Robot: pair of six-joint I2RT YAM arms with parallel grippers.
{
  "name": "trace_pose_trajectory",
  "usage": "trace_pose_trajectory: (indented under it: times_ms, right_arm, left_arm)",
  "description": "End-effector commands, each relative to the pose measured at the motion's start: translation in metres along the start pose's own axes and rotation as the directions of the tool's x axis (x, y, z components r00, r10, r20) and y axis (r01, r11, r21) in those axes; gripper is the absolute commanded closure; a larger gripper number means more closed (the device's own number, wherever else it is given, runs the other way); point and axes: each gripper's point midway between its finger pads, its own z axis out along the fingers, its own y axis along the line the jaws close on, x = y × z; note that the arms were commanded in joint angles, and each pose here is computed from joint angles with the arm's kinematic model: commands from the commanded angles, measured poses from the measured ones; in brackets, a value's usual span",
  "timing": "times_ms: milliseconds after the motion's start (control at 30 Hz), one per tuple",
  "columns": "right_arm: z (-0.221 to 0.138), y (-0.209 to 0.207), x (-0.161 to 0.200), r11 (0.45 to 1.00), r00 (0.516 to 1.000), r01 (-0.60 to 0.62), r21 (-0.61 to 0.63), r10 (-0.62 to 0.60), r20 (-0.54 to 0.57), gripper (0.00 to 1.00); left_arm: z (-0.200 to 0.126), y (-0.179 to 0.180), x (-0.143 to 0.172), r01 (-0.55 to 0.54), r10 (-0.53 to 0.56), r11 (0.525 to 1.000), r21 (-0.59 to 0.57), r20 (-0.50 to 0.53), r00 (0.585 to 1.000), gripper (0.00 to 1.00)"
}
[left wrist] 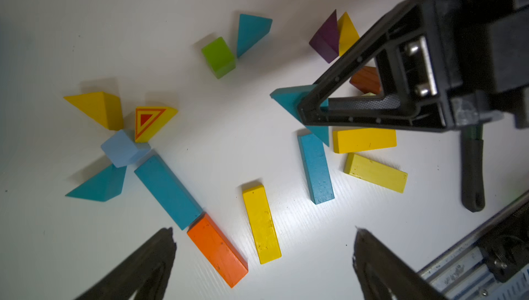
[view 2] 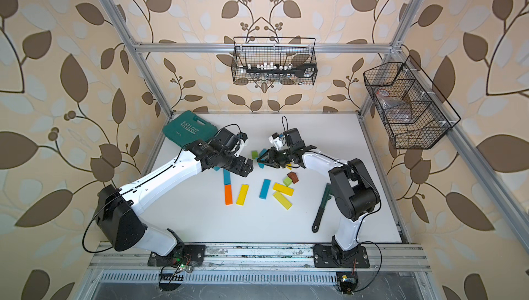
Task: Assemble a small pinwheel with building blocks
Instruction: Pick up the building block from the center of the board.
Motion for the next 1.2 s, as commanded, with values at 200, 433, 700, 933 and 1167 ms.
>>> trace_pose_trajectory:
  times_ms: [200, 433, 700, 933, 1167]
  right_arm:
    - [-0.010, 0.017, 0.010, 0.982, 0.989, -0.091, -0.168, 0.069, -0.128, 0.85]
    - [-0.008, 0.016, 0.008, 0.981, 0.989, -0.089, -0.170, 0.066, -0.134, 0.85]
    - [-0.007, 0.012, 0.007, 0.980, 0.987, -0.107, -0.171, 0.084, -0.136, 0.85]
    - [-0.008, 0.008, 0.002, 0.977, 0.986, -0.123, -0.175, 0.101, -0.132, 0.85]
    - [-0.006, 0.008, 0.002, 0.974, 0.984, -0.133, -0.182, 0.107, -0.146, 0.84]
  left_arm:
    - [0.031, -0.035, -0.037, -0.279, 0.271, 0.945, 0.171, 0.071, 0.960, 0.01]
    - [0.051, -0.041, -0.053, -0.293, 0.282, 0.936, 0.194, 0.082, 0.956, 0.01]
    - [0.063, -0.046, -0.056, -0.285, 0.281, 0.930, 0.231, 0.053, 0.958, 0.20]
    - [0.066, -0.046, -0.050, -0.289, 0.288, 0.927, 0.239, 0.038, 0.957, 0.31]
    - [0.065, -0.051, -0.046, -0.306, 0.307, 0.913, 0.269, 0.039, 0.951, 0.35]
